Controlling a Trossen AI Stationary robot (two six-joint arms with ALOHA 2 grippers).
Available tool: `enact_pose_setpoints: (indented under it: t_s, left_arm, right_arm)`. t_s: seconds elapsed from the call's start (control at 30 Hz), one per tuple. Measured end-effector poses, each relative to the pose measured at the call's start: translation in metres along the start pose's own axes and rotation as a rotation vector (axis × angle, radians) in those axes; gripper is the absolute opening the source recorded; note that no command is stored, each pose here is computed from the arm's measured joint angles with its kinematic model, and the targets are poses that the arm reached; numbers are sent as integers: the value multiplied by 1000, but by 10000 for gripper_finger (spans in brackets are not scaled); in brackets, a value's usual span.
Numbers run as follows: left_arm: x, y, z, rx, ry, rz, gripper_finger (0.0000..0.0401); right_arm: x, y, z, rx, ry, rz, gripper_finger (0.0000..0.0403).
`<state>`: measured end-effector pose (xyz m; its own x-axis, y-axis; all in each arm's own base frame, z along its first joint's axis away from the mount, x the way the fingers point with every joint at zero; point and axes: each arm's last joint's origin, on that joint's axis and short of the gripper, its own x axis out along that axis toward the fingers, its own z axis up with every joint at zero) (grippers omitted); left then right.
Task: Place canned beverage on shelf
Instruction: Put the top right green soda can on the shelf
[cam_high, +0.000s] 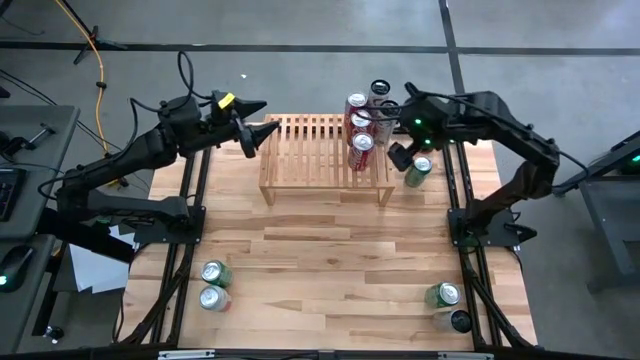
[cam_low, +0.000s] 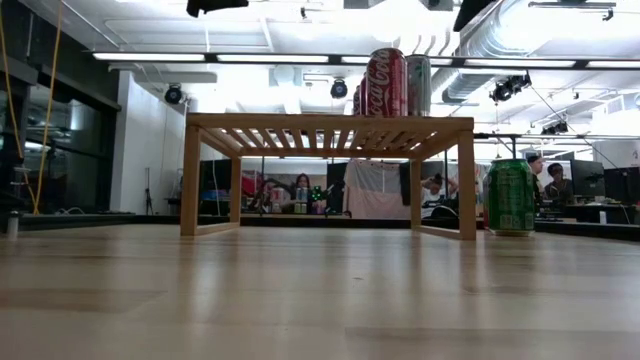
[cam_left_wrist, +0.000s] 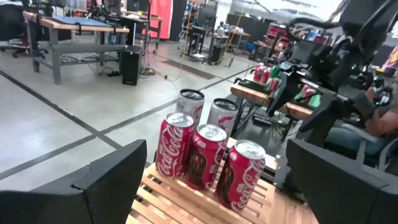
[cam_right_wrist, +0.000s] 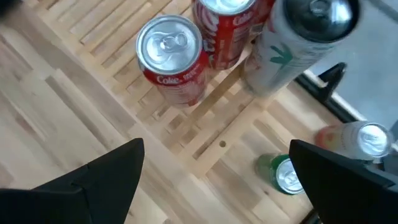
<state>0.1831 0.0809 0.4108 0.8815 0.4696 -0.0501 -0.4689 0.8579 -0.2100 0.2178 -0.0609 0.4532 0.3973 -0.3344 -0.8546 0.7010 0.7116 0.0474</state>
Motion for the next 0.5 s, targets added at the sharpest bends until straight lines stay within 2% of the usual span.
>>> enact_pose_setpoints:
  t_s: [0.17, 0.4, 0.5]
  left_arm:
    - [-5, -1, 3, -15, -12, -24, 376]
    - [-6, -1, 3, -45, -10, -29, 376]
    - [-6, -2, 2, -55, 2, -76, 376]
  right_arm:
    - [-15, -4, -7, -17, -46, 19, 387]
    - [-18, -7, -8, -41, -73, -14, 387]
    - [-18, -7, -8, -43, -76, -14, 387]
